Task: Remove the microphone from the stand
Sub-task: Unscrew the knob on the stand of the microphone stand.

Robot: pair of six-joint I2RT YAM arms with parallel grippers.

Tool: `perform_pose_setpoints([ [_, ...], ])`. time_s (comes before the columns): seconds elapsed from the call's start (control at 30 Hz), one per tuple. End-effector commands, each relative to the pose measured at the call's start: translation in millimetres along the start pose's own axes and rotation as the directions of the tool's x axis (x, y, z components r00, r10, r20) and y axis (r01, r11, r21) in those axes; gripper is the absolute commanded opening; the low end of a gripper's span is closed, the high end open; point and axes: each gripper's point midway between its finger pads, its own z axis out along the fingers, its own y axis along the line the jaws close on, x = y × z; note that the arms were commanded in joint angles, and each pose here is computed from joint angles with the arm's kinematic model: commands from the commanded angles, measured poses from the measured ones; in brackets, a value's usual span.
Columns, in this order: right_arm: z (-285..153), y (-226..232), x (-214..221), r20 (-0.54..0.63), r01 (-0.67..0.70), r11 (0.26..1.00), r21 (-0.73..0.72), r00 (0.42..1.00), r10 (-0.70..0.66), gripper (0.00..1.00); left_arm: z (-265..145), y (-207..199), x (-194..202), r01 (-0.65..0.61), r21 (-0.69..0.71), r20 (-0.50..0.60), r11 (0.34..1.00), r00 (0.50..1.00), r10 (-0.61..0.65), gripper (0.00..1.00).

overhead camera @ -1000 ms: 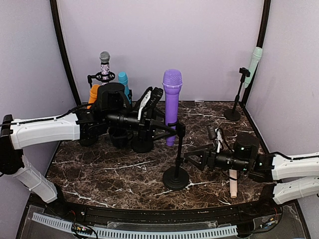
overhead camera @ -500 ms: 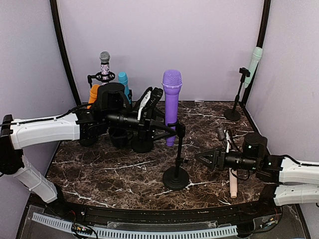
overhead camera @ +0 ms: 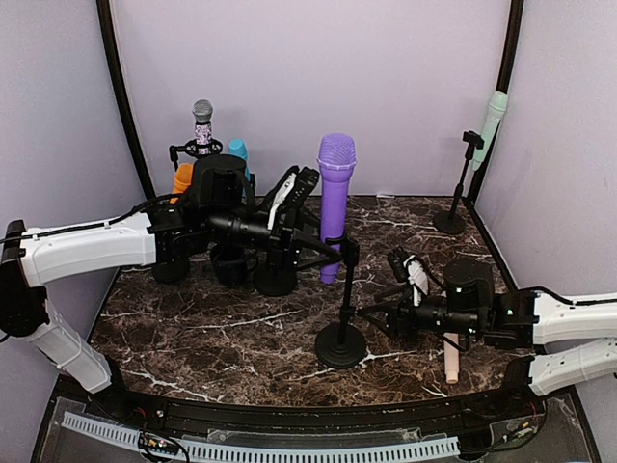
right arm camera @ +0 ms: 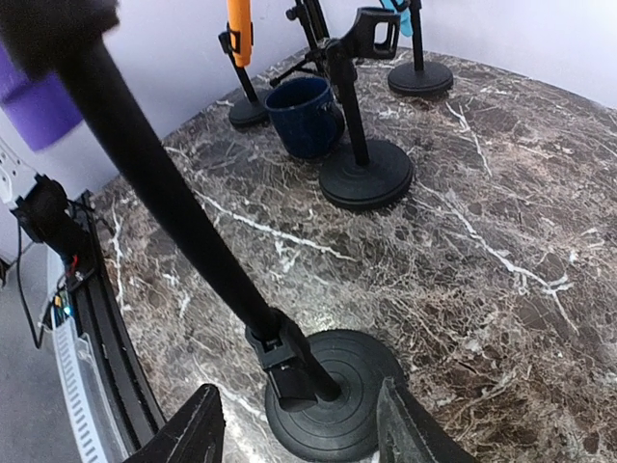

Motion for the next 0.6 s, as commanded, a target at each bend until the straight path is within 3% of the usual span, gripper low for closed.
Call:
perform_pose_setpoints([
  [0.0, 5, 8, -11, 0.045, 0.123, 0.992, 0.022, 0.991, -0.124, 0.55, 4, -9, 20, 0.088, 0.062, -0.073, 0.994, 0.994, -0.084, 0.00],
  [0.1, 3, 14, -12, 0.071, 0.155, 0.988, 0.005, 0.985, -0.155, 0.54, 5, -8, 18, 0.090, 0.064, -0.069, 0.994, 0.994, -0.085, 0.00],
  [0.2, 1, 17, -10, 0.080, 0.189, 0.982, -0.010, 0.979, -0.187, 0.47, 6, -8, 18, 0.091, 0.065, -0.072, 0.994, 0.994, -0.086, 0.00],
  [0.57, 10, 13, 0, 0.020, 0.305, 0.952, 0.009, 0.952, -0.305, 0.37, 9, -6, 18, 0.103, 0.071, -0.070, 0.992, 0.993, -0.098, 0.00],
])
